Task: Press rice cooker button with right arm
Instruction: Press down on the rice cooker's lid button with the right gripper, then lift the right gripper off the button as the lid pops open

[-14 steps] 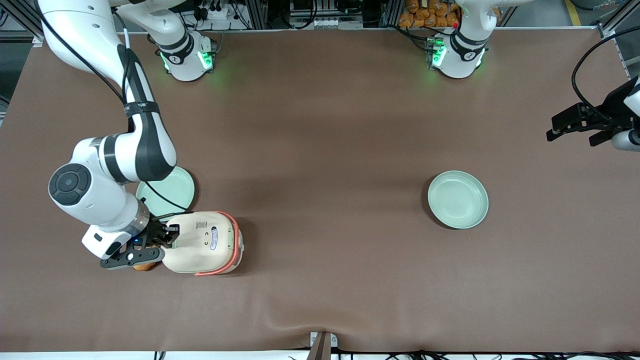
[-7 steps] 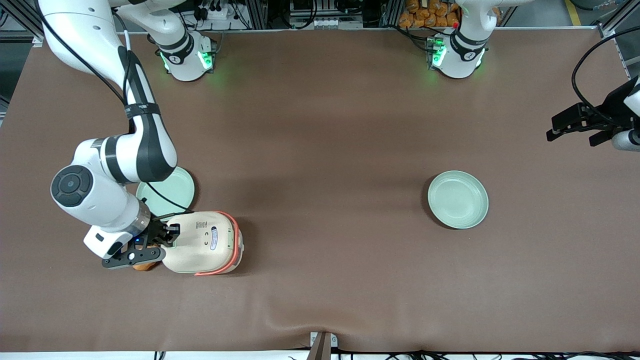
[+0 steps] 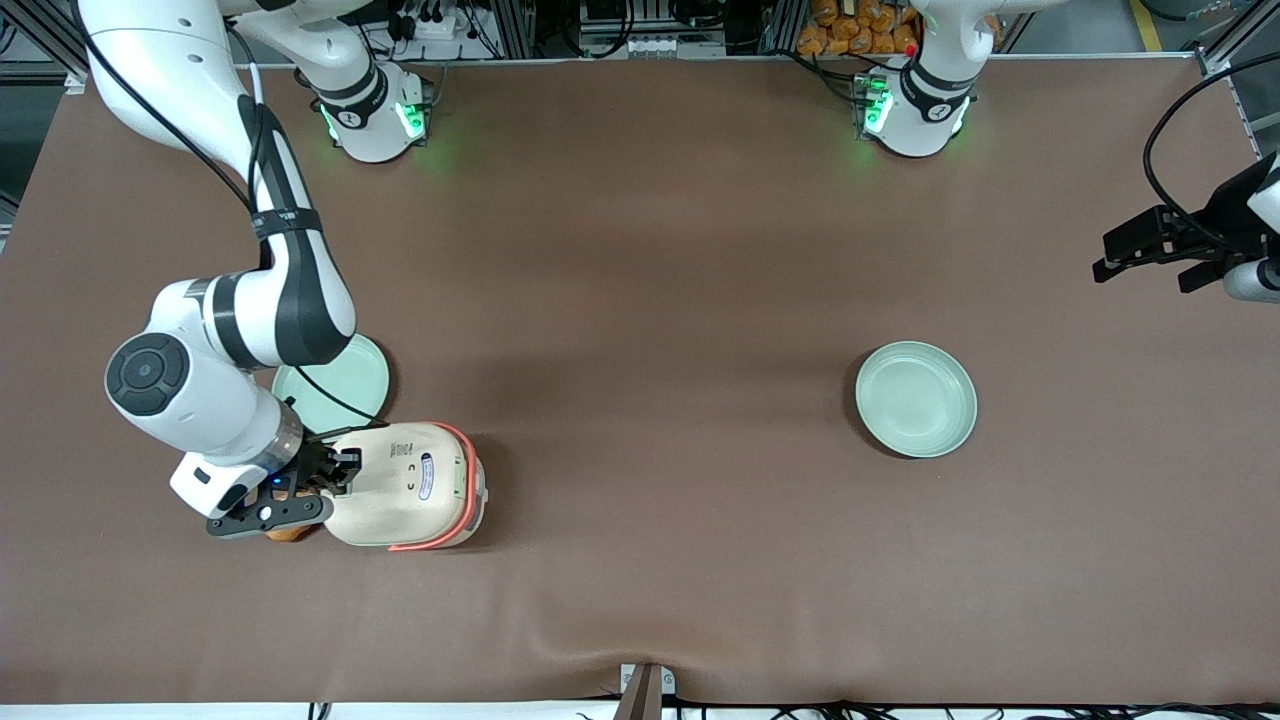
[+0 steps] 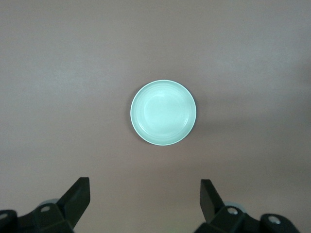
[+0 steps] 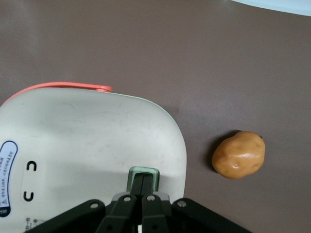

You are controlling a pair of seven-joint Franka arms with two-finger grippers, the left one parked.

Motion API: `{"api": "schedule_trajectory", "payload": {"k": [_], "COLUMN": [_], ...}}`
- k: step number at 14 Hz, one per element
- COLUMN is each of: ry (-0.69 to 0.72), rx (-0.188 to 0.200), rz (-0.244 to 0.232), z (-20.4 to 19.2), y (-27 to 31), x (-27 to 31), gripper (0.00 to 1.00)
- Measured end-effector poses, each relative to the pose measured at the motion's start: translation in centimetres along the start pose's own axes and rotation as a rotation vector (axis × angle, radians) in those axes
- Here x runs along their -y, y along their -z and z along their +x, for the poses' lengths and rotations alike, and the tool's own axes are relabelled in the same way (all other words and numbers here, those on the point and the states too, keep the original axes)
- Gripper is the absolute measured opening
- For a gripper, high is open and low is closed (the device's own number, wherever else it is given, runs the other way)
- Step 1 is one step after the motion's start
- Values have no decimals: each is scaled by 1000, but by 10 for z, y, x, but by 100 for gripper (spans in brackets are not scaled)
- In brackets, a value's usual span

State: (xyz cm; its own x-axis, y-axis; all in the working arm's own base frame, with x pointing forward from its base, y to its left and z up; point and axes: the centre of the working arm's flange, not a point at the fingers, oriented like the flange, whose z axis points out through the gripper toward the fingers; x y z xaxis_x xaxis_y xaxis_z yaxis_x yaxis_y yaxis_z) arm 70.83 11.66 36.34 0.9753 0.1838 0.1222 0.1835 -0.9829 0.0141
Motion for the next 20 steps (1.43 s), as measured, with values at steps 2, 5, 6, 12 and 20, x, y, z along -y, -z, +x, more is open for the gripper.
{"api": "schedule_trajectory", "payload": {"k": [2, 5, 6, 12, 20], "ry": [0, 1, 1, -4, 3], "rx": [-1, -6, -13, -43, -59], "rz": [0, 1, 1, 20, 41], "z": [0, 1, 2, -2, -16], "y": [0, 3, 7, 87, 150], "x": [0, 1, 0, -2, 1], "gripper": [1, 1, 1, 13, 93]}}
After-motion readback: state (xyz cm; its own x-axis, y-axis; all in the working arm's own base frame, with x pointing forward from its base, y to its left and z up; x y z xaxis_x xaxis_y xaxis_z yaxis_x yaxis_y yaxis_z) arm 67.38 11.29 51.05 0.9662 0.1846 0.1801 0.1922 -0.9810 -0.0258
